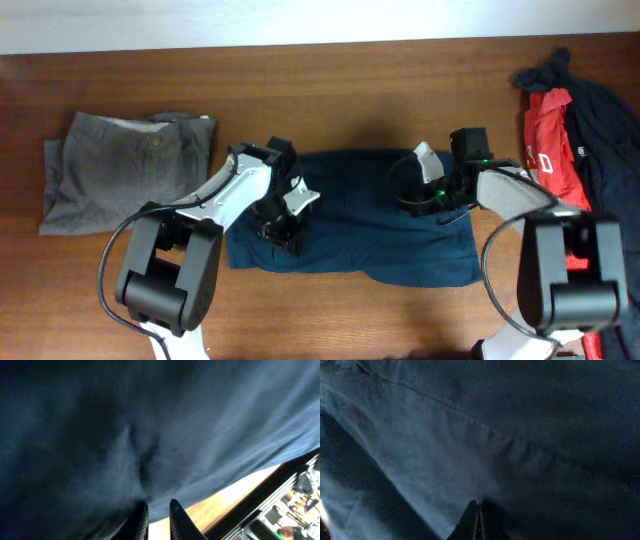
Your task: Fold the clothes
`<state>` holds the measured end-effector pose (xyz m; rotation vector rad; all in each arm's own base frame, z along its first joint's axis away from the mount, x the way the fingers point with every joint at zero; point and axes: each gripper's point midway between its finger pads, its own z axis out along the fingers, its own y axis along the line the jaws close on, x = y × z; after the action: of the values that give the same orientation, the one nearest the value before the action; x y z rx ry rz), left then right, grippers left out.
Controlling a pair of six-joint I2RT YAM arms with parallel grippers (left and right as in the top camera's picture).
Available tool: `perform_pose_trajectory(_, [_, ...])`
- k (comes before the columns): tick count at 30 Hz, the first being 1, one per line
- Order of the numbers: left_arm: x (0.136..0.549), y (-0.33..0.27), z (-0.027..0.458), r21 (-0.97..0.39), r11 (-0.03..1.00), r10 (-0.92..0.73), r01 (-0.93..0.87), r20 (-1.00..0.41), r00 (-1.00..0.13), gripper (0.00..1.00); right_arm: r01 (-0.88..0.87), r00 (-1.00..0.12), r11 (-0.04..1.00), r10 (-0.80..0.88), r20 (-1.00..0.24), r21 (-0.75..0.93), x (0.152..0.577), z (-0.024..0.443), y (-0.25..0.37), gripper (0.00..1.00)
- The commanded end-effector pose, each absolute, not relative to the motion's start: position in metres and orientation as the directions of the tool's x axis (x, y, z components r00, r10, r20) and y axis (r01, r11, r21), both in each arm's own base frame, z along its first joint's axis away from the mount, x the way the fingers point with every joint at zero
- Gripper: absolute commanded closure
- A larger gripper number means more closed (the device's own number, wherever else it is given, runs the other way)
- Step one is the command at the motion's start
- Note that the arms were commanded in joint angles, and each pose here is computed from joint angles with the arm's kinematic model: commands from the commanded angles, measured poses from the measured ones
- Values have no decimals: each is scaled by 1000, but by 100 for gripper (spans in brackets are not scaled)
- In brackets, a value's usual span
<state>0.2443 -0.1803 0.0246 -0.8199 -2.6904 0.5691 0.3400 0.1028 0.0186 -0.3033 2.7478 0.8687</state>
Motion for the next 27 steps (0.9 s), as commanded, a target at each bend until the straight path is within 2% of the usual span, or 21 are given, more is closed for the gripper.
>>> perform_pose_trajectory(1, [235, -178, 22, -462, 754, 585, 467, 150, -797, 85, -242, -954, 810, -98, -284, 534, 348, 5, 102, 96])
perform_pose_trajectory(4, [232, -175, 19, -449, 765, 580, 462, 169, -797, 85, 38, -968, 914, 134, -211, 404, 366, -18, 65, 96])
perform_pose_trajectory(6, [233, -167, 17, -408, 789, 566, 460, 191, -802, 84, 206, -937, 920, 284, -205, 332, 375, -26, 40, 96])
perform_pose_trajectory(9, [233, -161, 15, -378, 799, 566, 469, 206, -798, 84, 264, -901, 898, 360, -240, 352, 389, -22, 29, 96])
perform_pose_trajectory(16, [234, -161, 14, -369, 802, 563, 469, 206, -801, 84, 227, -878, 862, 382, -287, 453, 407, -9, 28, 96])
perform_pose_trajectory(18, [235, -158, 14, -356, 807, 561, 472, 210, -801, 85, 140, -890, 873, 318, -326, 468, 410, -4, 32, 96])
perform_pose_trajectory(21, [235, -156, 13, -343, 810, 561, 476, 216, -799, 85, 100, -893, 875, 289, -346, 473, 413, 4, 30, 95])
perform_pose_trajectory(24, [240, -156, 15, -342, 818, 546, 463, 206, -812, 91, 41, -894, 849, 266, -360, 527, 414, 25, 38, 91])
perform_pose_trajectory(27, [253, -162, 30, -376, 827, 508, 418, 179, -843, 91, -39, -887, 824, 232, -399, 566, 414, 55, 49, 87])
